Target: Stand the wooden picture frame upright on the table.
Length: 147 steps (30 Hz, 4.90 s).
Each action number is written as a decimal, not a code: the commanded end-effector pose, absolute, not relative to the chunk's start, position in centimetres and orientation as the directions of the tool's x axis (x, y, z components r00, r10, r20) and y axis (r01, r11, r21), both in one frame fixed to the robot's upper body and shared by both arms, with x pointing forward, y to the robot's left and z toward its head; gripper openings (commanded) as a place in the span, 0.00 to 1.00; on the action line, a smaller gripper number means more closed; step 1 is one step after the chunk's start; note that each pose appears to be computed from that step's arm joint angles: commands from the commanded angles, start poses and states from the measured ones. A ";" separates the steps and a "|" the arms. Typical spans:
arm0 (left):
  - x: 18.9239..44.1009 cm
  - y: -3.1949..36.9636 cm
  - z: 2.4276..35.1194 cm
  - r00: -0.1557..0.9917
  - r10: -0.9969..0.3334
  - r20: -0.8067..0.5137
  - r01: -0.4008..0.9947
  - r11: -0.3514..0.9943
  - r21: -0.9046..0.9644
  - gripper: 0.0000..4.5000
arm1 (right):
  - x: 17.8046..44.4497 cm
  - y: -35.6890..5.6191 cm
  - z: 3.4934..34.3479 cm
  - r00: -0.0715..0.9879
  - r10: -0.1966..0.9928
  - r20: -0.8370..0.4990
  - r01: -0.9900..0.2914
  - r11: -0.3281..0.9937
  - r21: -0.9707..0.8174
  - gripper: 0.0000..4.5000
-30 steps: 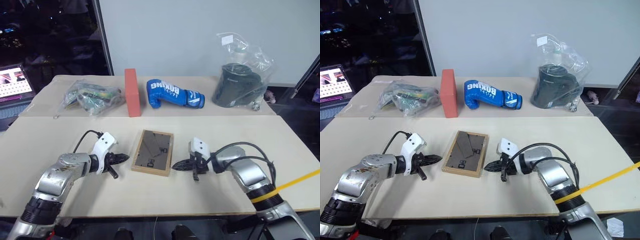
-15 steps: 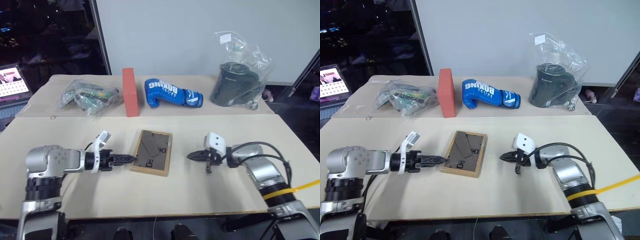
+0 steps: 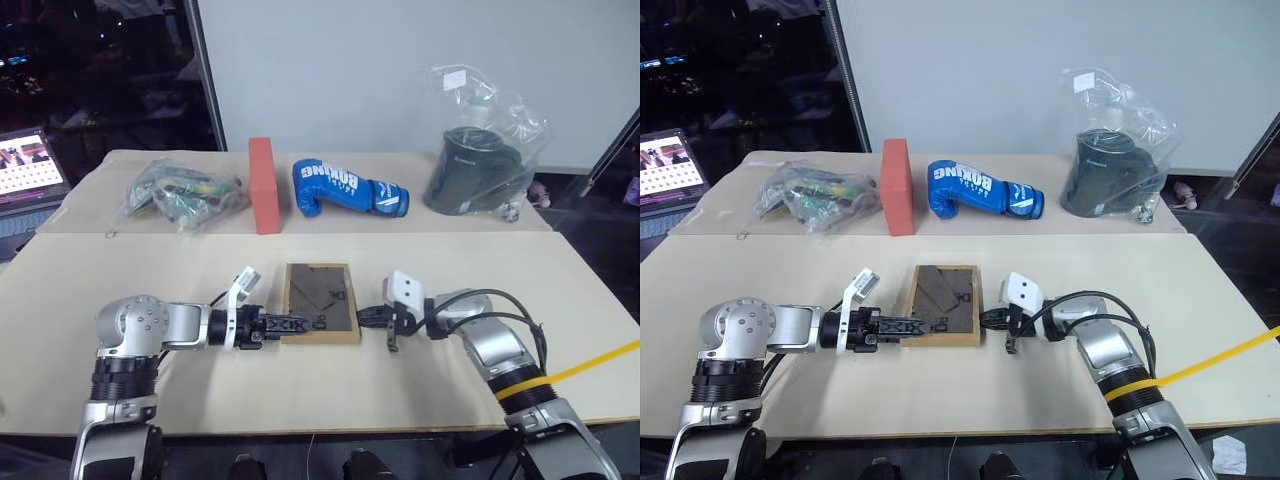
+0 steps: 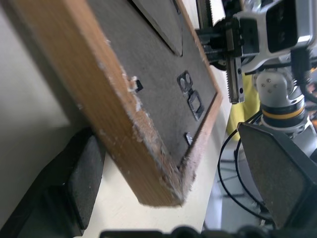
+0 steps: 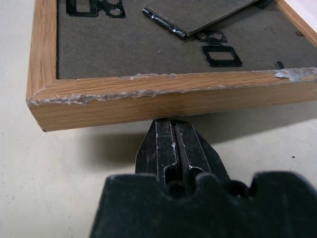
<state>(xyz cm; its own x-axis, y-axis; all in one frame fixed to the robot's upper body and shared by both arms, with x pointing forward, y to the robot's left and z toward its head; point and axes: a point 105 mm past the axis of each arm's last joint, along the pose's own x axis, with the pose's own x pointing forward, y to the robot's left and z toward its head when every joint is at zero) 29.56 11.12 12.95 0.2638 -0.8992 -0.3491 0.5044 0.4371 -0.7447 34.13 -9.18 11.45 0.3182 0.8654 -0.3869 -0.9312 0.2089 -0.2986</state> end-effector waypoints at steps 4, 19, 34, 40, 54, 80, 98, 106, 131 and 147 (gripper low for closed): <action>30.2 11.0 12.9 0.282 -0.903 -0.324 0.452 0.423 -0.785 0.99 | 34.2 -8.5 11.5 0.305 0.866 -0.396 -0.931 0.183 -0.317 0.00; 31.1 10.7 14.9 0.335 -0.924 -0.185 0.434 0.325 -0.840 0.25 | 34.3 -9.7 12.1 0.335 0.856 -0.393 -0.925 0.219 -0.311 0.00; 30.9 10.8 17.2 0.311 -0.926 -0.213 0.532 0.355 -0.769 0.25 | 33.1 -12.3 24.7 0.357 0.922 -0.153 -0.934 0.355 -0.039 0.79; 31.7 8.9 17.9 0.287 -0.935 -0.209 0.564 0.342 -0.752 0.25 | 35.1 -8.9 20.4 0.338 0.906 -0.255 -0.936 0.351 0.003 0.99; 32.6 8.6 17.7 0.315 -0.923 -0.222 0.566 0.370 -0.736 0.25 | 29.7 -6.6 19.9 0.043 0.970 -0.241 -0.999 0.043 -0.006 0.99; 32.0 8.7 19.6 0.206 -0.975 -0.087 0.510 0.183 -0.840 0.25 | 35.2 -14.8 20.5 0.671 0.734 0.102 0.005 0.134 -0.991 0.99; 30.6 9.3 18.0 0.234 -0.943 -0.238 0.606 0.333 -0.723 0.25 | 34.3 -10.9 20.4 0.483 0.828 0.285 0.195 0.216 -0.957 0.55; 31.5 12.0 18.2 0.276 -0.921 -0.276 0.602 0.390 -0.697 0.56 | 34.1 -11.7 20.8 0.492 0.817 0.300 0.116 0.280 -0.953 0.41; 30.3 16.6 23.2 0.495 -0.869 -0.027 0.866 0.495 -0.075 1.00 | 43.9 -16.1 24.6 0.842 0.539 0.026 -0.499 0.758 0.419 0.28; 30.2 16.9 22.8 0.524 -0.852 -0.009 0.847 0.522 -0.101 1.00 | 44.0 -15.8 17.9 0.787 0.587 -0.190 -0.447 0.755 0.480 0.28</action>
<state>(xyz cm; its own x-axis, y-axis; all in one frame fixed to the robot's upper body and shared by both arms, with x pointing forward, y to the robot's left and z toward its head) 30.59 16.89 21.49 0.5277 -0.8480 -0.0495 0.8358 0.5287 -0.1477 44.85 -16.65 19.17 0.8302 0.5356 -0.1543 -0.4346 0.7954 0.4225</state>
